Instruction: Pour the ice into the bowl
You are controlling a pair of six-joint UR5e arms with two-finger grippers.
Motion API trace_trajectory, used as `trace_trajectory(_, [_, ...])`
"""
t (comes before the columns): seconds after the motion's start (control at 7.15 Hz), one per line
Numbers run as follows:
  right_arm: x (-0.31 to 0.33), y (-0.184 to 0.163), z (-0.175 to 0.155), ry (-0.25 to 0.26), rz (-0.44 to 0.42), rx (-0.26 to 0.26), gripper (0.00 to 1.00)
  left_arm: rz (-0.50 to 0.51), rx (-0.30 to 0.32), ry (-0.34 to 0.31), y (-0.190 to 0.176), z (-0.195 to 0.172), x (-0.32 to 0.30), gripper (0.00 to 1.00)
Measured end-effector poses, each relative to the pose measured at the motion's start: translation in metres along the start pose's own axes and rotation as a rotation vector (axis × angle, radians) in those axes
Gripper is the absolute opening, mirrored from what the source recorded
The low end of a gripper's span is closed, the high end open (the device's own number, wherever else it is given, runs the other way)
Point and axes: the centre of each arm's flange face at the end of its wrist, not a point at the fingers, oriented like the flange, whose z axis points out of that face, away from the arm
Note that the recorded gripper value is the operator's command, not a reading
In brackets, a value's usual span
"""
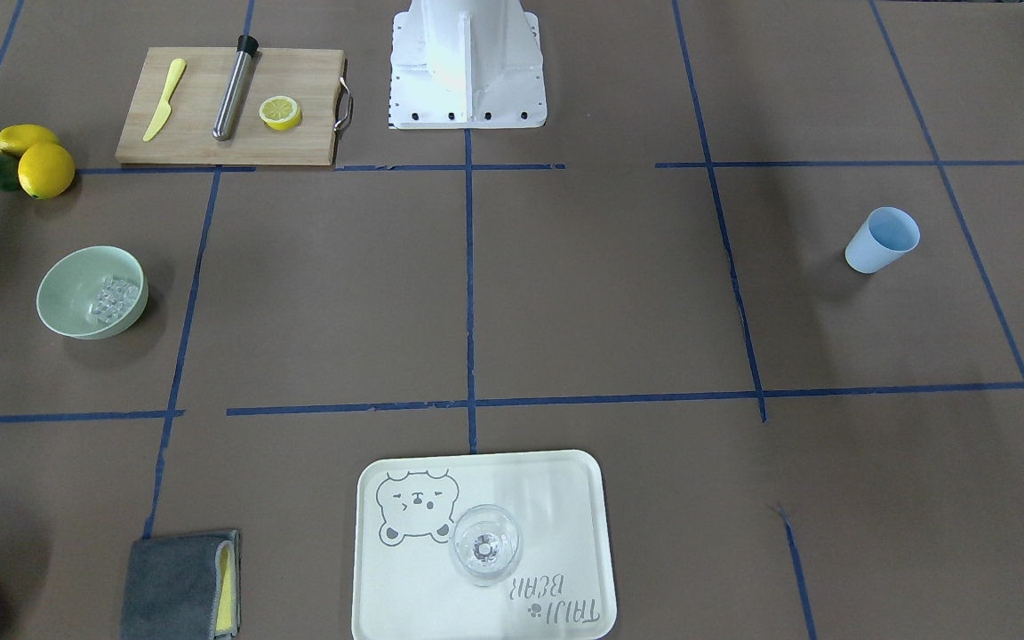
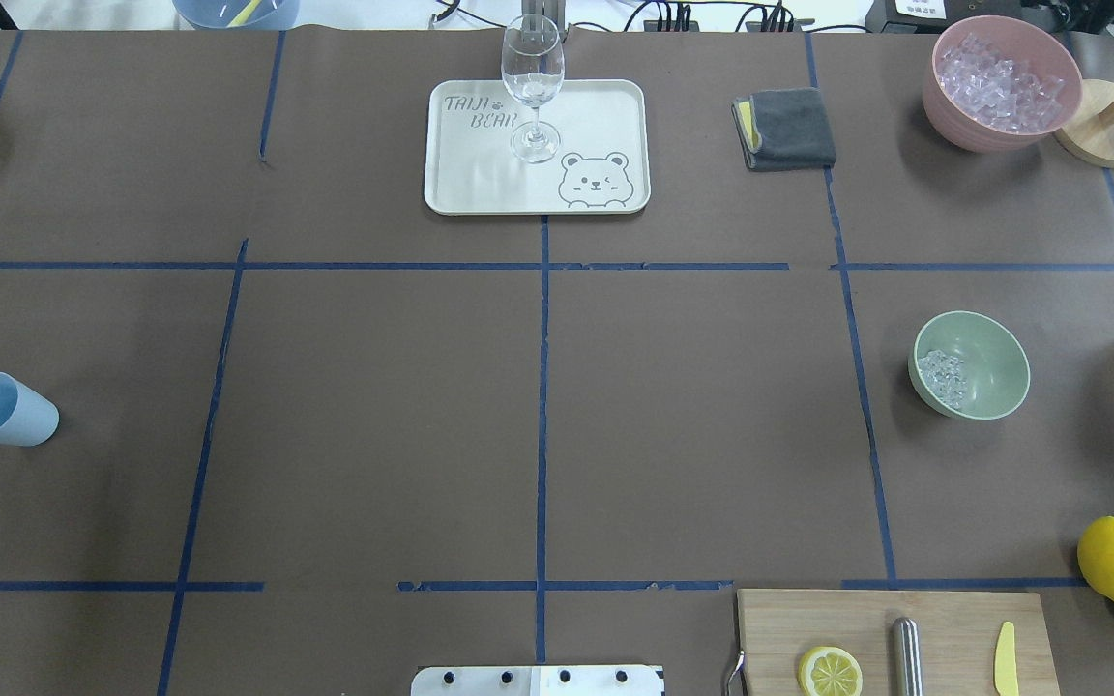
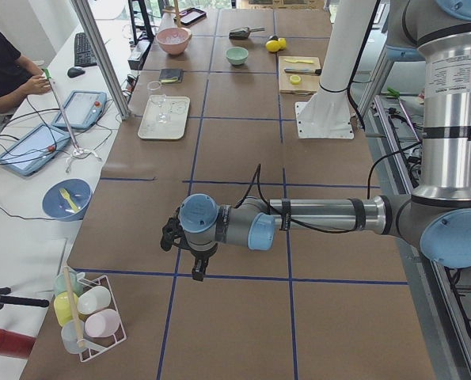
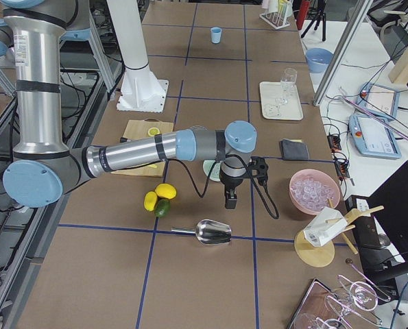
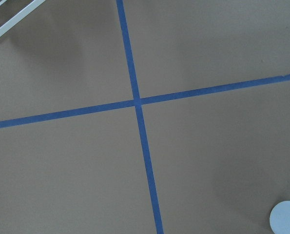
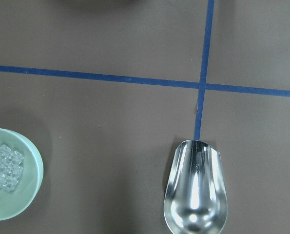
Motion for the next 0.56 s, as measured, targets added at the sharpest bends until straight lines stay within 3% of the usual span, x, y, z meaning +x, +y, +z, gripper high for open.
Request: trace_trajectory(0.56, [0.001,0.004,0.001,0.003,0.001,-0.004,1.0,0.052,-0.122,-0.091,0.019,-0.006,-0.02,1.0])
